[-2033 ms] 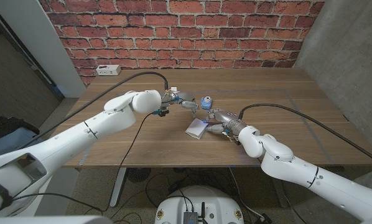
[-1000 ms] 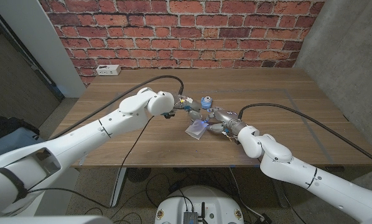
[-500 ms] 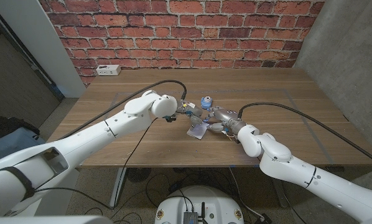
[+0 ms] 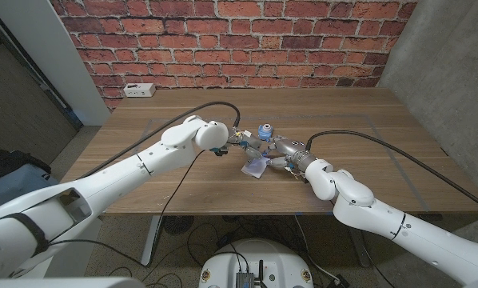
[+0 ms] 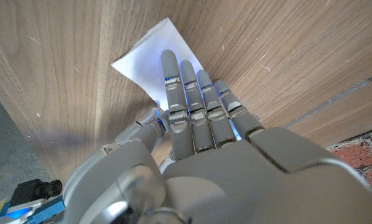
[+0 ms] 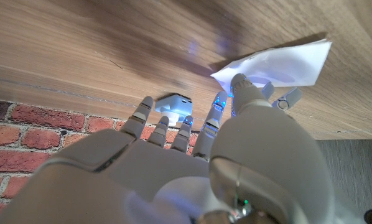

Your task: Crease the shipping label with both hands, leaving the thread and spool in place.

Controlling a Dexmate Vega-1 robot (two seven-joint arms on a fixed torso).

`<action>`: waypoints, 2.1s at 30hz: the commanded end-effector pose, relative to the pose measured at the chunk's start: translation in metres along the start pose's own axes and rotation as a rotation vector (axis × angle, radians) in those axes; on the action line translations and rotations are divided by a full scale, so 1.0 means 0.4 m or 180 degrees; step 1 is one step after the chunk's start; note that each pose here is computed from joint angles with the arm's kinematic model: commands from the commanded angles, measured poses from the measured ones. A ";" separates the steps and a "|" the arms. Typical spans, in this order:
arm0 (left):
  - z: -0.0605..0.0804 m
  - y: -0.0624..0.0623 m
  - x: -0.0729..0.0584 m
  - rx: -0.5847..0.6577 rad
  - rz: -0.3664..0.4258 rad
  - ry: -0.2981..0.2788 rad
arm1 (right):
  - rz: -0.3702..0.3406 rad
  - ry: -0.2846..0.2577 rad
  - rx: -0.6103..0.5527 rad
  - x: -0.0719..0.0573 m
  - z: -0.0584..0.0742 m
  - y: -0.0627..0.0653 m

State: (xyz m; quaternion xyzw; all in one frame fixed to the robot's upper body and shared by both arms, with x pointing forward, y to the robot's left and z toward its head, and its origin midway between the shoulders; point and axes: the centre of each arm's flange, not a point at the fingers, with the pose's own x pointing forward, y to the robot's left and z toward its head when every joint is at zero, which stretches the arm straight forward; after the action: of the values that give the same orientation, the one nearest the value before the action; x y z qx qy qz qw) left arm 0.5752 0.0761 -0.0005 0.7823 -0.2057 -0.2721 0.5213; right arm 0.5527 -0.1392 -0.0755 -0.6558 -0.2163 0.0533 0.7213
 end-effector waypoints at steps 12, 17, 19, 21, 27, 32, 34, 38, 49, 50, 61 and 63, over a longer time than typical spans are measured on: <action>-0.014 0.047 -0.049 -0.0155 0.0943 -0.0306 | 0.0013 0.0006 -0.0016 0.016 0.003 -0.004; -0.019 0.053 -0.037 -0.0050 0.0773 -0.0161 | 0.0004 0.0010 -0.0009 0.015 0.002 -0.005; -0.019 0.054 -0.030 0.0008 0.0687 -0.0102 | 0.0000 0.0014 -0.0011 0.015 0.001 -0.006; -0.017 0.055 -0.024 0.0066 0.0644 -0.0053 | 0.0000 0.0011 -0.0011 0.015 0.000 -0.006; -0.015 0.057 -0.010 0.0160 0.0520 0.0066 | 0.0001 0.0024 -0.0009 0.014 -0.003 -0.008; -0.014 0.055 0.000 0.0154 0.0437 0.0064 | -0.0006 0.0023 -0.0007 0.013 -0.005 -0.009; -0.013 0.055 0.004 0.0142 0.0412 0.0055 | -0.0003 0.0024 -0.0004 0.013 -0.006 -0.008; -0.014 0.053 0.013 0.0132 0.0350 0.0060 | 0.0001 0.0019 -0.0004 0.014 -0.008 -0.007; -0.016 0.047 0.036 0.0067 0.0208 0.0043 | -0.0001 0.0020 -0.0001 0.014 -0.009 -0.007; -0.016 0.046 0.038 0.0059 0.0185 0.0041 | 0.0003 0.0021 -0.0003 0.014 -0.009 -0.007; -0.008 0.039 0.058 0.0113 0.0105 0.0047 | 0.0012 0.0025 0.0007 0.010 -0.014 -0.004; -0.007 0.038 0.060 0.0106 0.0070 0.0050 | 0.0006 0.0024 0.0010 0.008 -0.015 -0.004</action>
State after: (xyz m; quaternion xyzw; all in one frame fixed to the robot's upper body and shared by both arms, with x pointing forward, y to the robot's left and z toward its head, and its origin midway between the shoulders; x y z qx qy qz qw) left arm 0.5910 0.0619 0.0137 0.7854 -0.2265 -0.2509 0.5185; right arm 0.5586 -0.1417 -0.0722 -0.6560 -0.2126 0.0520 0.7223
